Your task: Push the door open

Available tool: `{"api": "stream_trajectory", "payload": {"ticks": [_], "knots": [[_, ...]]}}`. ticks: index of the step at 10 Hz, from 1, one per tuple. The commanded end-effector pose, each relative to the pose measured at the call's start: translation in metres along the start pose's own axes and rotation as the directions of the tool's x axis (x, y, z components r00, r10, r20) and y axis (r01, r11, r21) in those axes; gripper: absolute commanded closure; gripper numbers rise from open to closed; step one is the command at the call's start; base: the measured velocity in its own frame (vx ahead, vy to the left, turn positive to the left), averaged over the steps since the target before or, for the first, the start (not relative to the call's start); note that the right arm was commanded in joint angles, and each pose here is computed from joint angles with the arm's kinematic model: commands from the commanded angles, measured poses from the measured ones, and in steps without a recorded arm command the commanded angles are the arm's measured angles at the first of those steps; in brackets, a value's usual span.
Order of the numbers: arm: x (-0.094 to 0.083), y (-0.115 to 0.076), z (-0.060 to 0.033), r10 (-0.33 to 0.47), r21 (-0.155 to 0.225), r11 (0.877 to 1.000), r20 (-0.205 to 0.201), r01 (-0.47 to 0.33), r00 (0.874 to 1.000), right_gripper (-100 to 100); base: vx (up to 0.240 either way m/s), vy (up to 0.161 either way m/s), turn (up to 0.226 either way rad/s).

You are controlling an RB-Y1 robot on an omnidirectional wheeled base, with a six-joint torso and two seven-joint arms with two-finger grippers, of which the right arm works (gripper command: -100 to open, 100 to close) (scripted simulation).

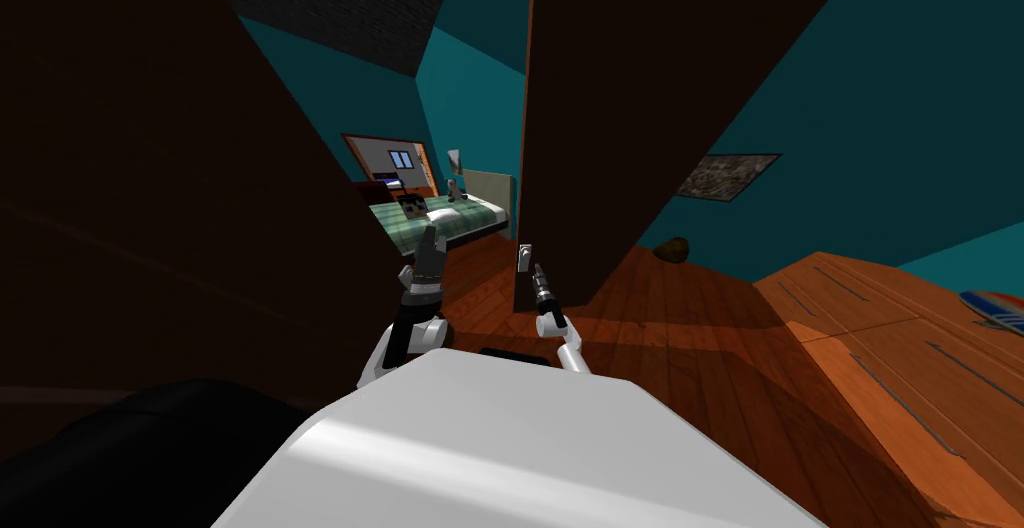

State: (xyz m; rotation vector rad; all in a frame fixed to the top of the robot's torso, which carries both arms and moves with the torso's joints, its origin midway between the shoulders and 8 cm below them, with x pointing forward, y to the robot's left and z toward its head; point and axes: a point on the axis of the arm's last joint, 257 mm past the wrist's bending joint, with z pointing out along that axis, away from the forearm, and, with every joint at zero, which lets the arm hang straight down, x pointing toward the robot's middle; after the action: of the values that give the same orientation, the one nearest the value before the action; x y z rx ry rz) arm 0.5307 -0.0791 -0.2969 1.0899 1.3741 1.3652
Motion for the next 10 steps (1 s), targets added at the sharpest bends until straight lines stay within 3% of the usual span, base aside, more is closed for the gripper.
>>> {"api": "stream_trajectory", "payload": {"ticks": [1, 5, 10], "knots": [[-0.003, -0.002, -0.0018, -0.012, 0.002, 1.0, -0.001, 0.012, 1.0, -100, 0.065, -0.039, -0.015], [-0.01, -0.007, -0.0117, -0.059, 0.009, 0.998, -0.01, 0.059, 0.998, -100, 0.175, -0.112, -0.024], [0.017, -0.005, -0.0225, -0.043, 0.002, 0.999, -0.032, 0.044, 0.999, -100, 0.201, 0.094, -0.041]]}}
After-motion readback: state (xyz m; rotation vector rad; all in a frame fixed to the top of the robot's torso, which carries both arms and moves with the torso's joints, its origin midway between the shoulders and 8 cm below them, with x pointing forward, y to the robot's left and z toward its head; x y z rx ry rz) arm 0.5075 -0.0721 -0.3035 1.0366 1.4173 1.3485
